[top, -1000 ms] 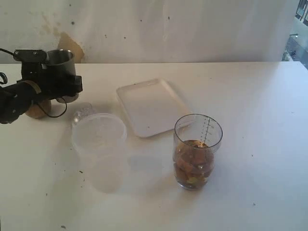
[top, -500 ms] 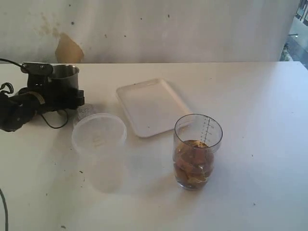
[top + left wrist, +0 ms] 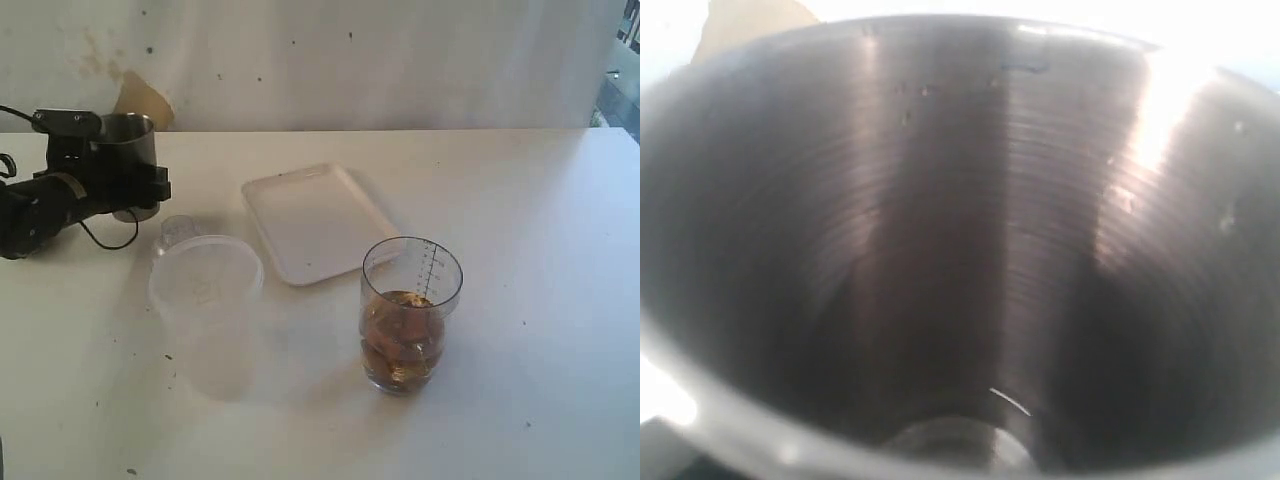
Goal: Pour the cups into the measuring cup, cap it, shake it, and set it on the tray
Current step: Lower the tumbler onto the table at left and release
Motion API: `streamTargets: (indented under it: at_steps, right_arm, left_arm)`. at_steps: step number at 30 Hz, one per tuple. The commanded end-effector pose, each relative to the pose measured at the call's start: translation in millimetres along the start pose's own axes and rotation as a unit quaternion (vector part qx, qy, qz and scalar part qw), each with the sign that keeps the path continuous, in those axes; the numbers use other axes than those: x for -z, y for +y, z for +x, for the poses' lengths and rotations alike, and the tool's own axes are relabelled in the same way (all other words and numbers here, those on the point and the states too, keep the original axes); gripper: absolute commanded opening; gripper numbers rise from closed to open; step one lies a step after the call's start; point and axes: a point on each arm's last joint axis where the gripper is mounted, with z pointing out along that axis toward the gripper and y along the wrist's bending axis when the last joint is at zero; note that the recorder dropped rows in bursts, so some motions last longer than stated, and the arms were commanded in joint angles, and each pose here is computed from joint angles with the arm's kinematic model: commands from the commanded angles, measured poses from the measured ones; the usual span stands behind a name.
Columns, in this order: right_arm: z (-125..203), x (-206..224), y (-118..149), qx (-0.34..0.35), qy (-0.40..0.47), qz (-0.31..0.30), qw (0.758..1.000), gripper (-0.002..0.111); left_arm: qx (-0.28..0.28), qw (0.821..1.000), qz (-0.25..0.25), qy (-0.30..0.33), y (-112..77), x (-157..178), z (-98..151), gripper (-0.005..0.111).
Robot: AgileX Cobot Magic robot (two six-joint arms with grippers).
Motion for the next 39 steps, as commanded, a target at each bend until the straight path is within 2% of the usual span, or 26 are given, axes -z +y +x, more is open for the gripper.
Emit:
streamTargets:
  at_steps: [1,4,10,15,17,18,23,29,39]
  right_arm:
    - [1,0,-1,0.007,0.000,0.003,1.000,0.000]
    - [1,0,-1,0.007,0.000,0.003,1.000,0.000]
    - [1,0,-1,0.007,0.000,0.003,1.000,0.000]
    - [1,0,-1,0.007,0.000,0.003,1.000,0.000]
    - [1,0,-1,0.007,0.000,0.003,1.000,0.000]
    - [1,0,-1,0.007,0.000,0.003,1.000,0.000]
    - [1,0,-1,0.007,0.000,0.003,1.000,0.000]
    - [1,0,-1,0.007,0.000,0.003,1.000,0.000]
    - [1,0,-1,0.007,0.000,0.003,1.000,0.000]
  left_arm:
    - [0.025,1.000,-0.016,-0.003,2.3,2,-5,0.028]
    - [0.043,0.999,-0.026,0.000,4.6,-1,1,0.028]
    - [0.044,0.998,-0.026,0.022,5.5,-8,18,0.028]
    - [0.036,0.999,-0.021,0.013,4.8,-8,18,0.029]
    - [0.031,0.999,-0.017,0.011,4.0,-8,17,0.039]
    - [0.031,0.999,-0.017,0.011,4.0,-8,17,0.048]
    - [0.029,0.999,-0.021,0.025,4.4,-6,16,0.104]
    - [0.007,0.999,-0.024,0.032,4.2,-1,7,0.105]
    - [0.002,1.000,-0.026,-0.002,1.3,21,-33,0.105]
